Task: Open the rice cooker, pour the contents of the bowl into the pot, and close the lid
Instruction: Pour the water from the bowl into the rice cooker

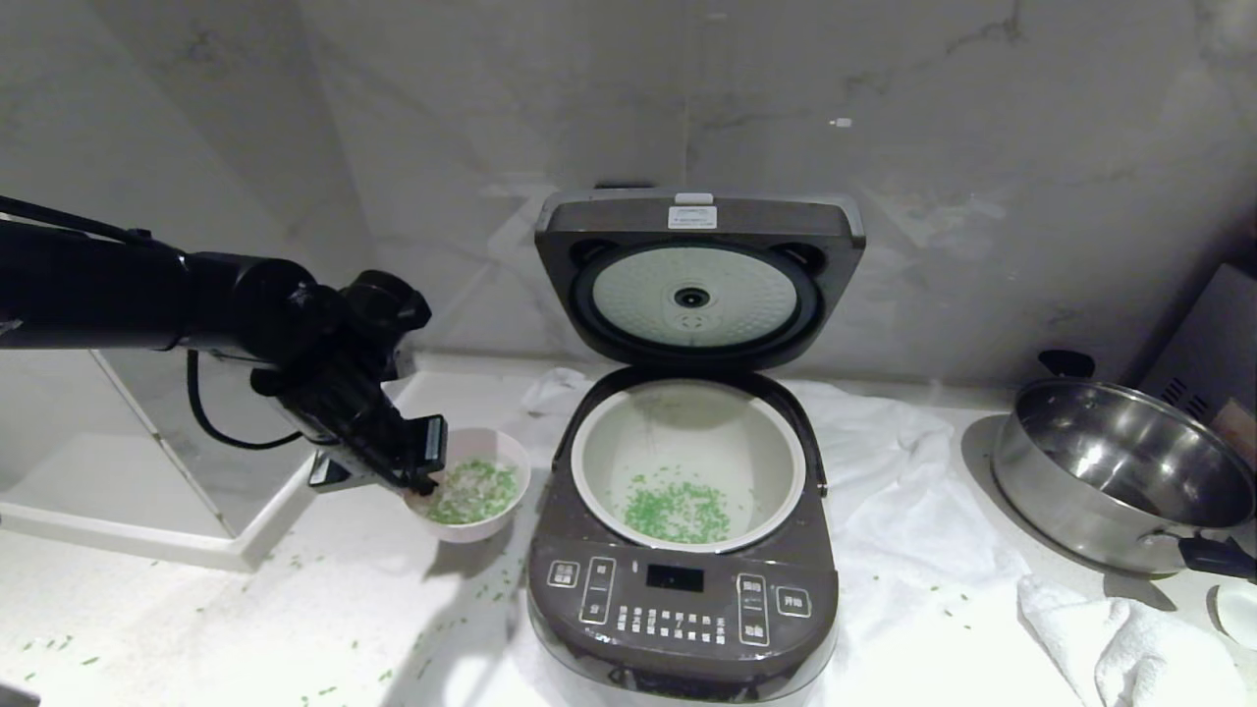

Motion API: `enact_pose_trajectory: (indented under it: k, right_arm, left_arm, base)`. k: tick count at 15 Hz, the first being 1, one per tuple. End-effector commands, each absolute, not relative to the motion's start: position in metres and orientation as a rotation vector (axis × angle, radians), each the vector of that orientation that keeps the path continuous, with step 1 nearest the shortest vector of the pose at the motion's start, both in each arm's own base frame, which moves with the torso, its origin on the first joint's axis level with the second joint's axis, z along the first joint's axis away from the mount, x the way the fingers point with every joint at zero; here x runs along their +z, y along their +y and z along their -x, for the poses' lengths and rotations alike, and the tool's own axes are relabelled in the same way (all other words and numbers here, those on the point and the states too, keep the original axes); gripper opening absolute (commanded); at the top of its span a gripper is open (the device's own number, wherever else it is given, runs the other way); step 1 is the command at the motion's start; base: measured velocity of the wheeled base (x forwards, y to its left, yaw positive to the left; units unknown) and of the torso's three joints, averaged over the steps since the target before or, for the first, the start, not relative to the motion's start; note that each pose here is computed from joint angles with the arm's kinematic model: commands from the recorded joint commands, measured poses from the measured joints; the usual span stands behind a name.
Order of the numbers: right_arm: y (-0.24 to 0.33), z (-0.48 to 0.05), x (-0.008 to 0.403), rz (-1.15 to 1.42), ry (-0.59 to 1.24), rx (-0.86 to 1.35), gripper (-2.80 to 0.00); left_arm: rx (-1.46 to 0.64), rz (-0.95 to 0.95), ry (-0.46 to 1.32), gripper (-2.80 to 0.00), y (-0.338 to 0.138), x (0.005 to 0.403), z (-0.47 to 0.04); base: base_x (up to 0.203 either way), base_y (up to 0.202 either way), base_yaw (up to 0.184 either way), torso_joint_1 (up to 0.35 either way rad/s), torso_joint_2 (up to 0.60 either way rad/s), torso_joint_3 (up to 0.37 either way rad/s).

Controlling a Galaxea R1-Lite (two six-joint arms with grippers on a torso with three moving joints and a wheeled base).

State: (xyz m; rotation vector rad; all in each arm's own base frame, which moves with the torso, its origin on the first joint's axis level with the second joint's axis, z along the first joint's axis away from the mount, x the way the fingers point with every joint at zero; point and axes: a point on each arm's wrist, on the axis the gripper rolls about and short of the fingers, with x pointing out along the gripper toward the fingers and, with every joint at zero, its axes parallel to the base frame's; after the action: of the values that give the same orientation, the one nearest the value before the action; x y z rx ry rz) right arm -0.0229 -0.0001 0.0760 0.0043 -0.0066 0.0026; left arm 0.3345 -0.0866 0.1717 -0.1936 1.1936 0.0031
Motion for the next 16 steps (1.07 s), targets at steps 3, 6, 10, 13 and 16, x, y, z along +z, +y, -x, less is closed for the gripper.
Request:
enact_pose_trajectory:
  k: [3,6,10,13,16]
  right_arm:
    - [0.000,0.023,0.076,-0.005,-0.005,0.003,-2.80]
    - [0.000,0.023,0.076,-0.005,-0.005,0.003,-2.80]
    - [0.000,0.023,0.076,-0.005,-0.005,0.003,-2.80]
    - [0.000,0.023,0.076,-0.005,-0.005,0.003,-2.80]
    - [0.000,0.023,0.076,-0.005,-0.005,0.003,-2.80]
  left_arm:
    - [0.004,0.203,1.184,-2.80,-0.094,0.180,-0.359]
    - [0.005,0.211,1.162,-2.80,-0.094,0.192,-0.370]
    - [-0.003,0.211,1.142,-2.80,-0.097,0.204,-0.378]
    - [-0.013,0.219,1.135,-2.80,-0.098,0.208,-0.375]
    - [-0.026,0.248,1.109,-2.80,-0.103,0.221,-0.367]
  base:
    - [0.000,0.000,0.000,0.000,0.00,0.000]
    - [0.000,0.000,0.000,0.000,0.00,0.000]
    - [0.000,0.000,0.000,0.000,0.00,0.000]
    - [0.000,0.000,0.000,0.000,0.00,0.000]
    - [0.000,0.000,0.000,0.000,0.00,0.000]
